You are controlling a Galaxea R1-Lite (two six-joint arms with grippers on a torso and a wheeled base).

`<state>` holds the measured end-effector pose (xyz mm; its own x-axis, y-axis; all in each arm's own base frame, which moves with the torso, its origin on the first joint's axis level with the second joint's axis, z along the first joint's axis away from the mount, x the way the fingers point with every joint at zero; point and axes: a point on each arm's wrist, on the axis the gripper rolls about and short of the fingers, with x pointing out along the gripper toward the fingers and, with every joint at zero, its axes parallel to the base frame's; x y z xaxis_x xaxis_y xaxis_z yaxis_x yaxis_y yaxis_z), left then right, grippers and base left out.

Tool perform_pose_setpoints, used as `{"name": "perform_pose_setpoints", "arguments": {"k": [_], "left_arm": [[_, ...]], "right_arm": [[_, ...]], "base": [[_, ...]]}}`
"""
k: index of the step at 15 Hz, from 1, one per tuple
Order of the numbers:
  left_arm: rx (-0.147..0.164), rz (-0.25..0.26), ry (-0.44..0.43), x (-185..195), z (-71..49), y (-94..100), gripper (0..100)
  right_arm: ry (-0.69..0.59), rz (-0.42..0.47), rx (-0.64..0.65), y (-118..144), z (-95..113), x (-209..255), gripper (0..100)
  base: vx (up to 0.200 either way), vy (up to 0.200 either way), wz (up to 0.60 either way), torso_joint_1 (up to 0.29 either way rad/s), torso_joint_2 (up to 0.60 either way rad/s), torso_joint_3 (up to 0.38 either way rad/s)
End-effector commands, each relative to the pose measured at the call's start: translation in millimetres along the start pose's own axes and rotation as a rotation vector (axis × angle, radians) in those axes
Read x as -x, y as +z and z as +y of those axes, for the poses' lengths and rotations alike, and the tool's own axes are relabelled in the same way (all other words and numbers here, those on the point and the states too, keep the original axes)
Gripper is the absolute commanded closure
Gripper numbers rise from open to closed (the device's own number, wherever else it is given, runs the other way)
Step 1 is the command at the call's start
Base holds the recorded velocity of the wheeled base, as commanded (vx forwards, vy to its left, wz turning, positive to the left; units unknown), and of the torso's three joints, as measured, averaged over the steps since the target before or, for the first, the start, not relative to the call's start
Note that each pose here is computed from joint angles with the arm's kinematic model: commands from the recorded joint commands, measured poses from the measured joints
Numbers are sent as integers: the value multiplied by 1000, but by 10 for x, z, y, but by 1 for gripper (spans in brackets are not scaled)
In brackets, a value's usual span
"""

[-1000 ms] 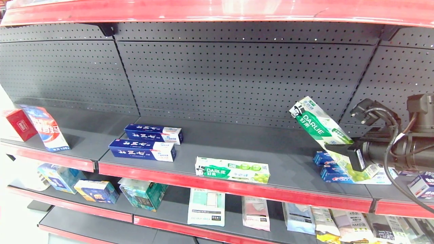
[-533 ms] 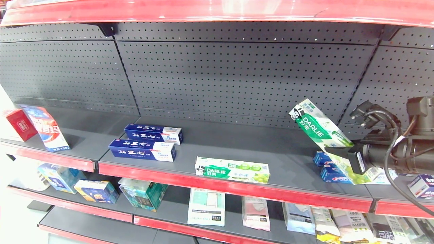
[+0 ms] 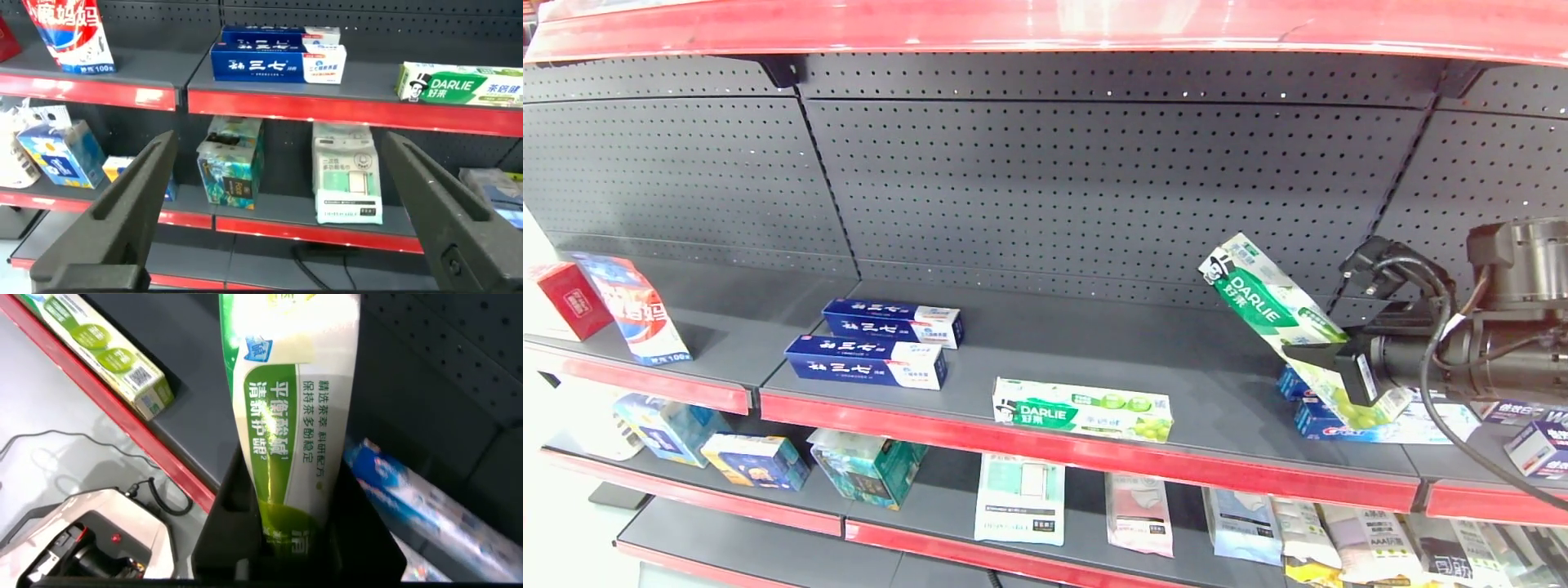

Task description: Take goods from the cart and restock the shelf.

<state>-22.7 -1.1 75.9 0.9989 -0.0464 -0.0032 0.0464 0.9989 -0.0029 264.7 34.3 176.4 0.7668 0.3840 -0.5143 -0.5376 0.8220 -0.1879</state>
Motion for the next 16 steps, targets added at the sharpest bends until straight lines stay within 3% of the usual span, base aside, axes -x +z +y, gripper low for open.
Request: {"name": "perform_pose_setpoints", "arguments": {"k": [1, 9, 13, 16], "left_arm": [[0, 0, 0, 0, 0, -1, 0], [0, 0, 0, 0, 0, -1, 0], [0, 0, 0, 0, 0, -1, 0], [0, 0, 0, 0, 0, -1, 0]], "right_arm": [[37, 28, -4, -16, -20, -210, 100], [157, 1, 55, 67, 245, -830, 100], [191, -21, 68, 120, 184, -1038, 100], [200, -67, 102, 144, -20, -1051, 100]], "base": [[0, 0, 0, 0, 0, 0], [0, 0, 0, 0, 0, 0], [0, 0, 0, 0, 0, 0], [0, 0, 0, 0, 0, 0]]}}
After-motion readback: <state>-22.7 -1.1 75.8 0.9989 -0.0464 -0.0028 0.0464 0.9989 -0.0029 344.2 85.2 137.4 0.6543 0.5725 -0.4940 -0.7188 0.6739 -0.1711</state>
